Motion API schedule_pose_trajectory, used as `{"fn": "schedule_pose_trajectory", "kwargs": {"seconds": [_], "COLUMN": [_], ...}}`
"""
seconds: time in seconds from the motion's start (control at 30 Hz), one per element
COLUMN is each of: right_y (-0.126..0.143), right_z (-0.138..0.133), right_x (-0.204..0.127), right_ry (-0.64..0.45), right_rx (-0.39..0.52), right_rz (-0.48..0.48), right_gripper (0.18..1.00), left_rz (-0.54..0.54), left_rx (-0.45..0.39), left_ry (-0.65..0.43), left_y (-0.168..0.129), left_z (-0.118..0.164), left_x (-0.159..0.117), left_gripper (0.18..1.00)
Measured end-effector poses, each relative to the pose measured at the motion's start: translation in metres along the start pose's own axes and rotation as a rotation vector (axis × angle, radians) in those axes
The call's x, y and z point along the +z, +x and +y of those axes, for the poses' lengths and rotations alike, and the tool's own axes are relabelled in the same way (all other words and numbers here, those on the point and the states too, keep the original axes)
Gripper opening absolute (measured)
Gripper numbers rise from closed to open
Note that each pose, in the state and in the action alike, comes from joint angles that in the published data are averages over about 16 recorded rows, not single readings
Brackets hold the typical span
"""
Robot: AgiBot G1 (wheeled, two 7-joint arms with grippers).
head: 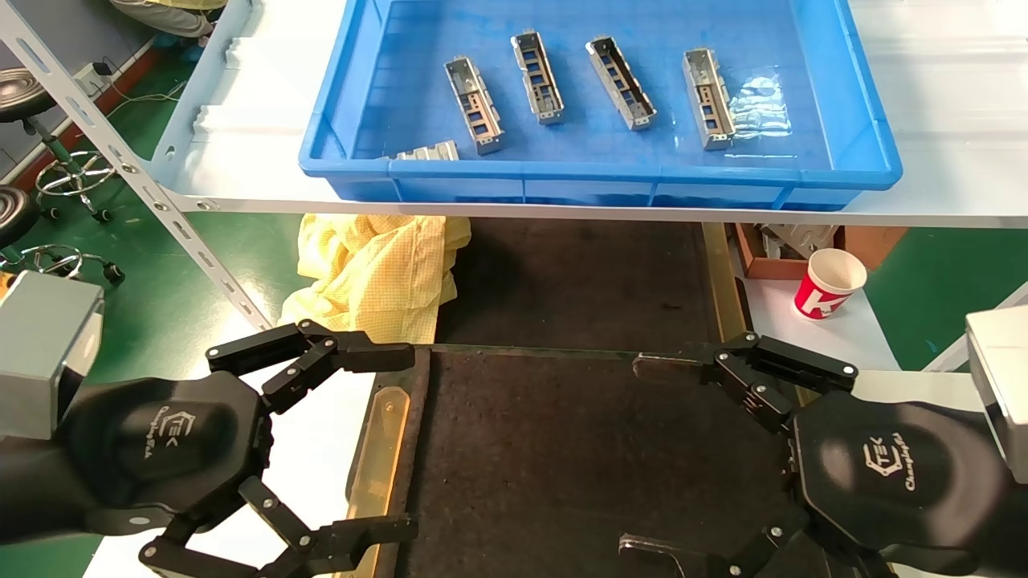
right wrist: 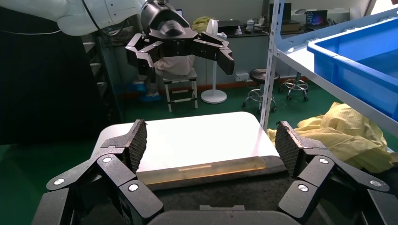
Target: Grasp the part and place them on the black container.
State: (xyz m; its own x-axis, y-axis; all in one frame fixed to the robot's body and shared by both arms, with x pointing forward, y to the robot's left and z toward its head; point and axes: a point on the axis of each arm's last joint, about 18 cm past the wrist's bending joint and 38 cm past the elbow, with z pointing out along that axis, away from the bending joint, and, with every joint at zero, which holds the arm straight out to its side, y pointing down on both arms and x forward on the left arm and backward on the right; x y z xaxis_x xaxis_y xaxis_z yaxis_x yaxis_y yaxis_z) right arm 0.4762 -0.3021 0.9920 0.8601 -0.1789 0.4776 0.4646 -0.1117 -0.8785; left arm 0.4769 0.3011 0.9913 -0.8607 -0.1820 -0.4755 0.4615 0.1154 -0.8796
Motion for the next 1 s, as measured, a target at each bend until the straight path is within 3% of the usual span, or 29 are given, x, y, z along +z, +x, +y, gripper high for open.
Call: {"fn": "schedule_pose_trajectory", "kwargs": {"seconds": [0.57,1.0], "right_y": [0.0,0.0], "right_z": [0.0,0.0], "right_x": [0.0,0.0], "right_ry": [0.0,0.0], "right_rx": [0.0,0.0], "right_rz": [0.0,0.0], "right_gripper": [1.001,1.001], "left_rz": [0.0,0.0], "left_rx": [0.0,0.0], "left_ry": [0.0,0.0], "left_y": [0.0,0.0], "left_z": [0.0,0.0], "left_x": [0.0,0.0], "left_gripper": [0.997,0.915]}}
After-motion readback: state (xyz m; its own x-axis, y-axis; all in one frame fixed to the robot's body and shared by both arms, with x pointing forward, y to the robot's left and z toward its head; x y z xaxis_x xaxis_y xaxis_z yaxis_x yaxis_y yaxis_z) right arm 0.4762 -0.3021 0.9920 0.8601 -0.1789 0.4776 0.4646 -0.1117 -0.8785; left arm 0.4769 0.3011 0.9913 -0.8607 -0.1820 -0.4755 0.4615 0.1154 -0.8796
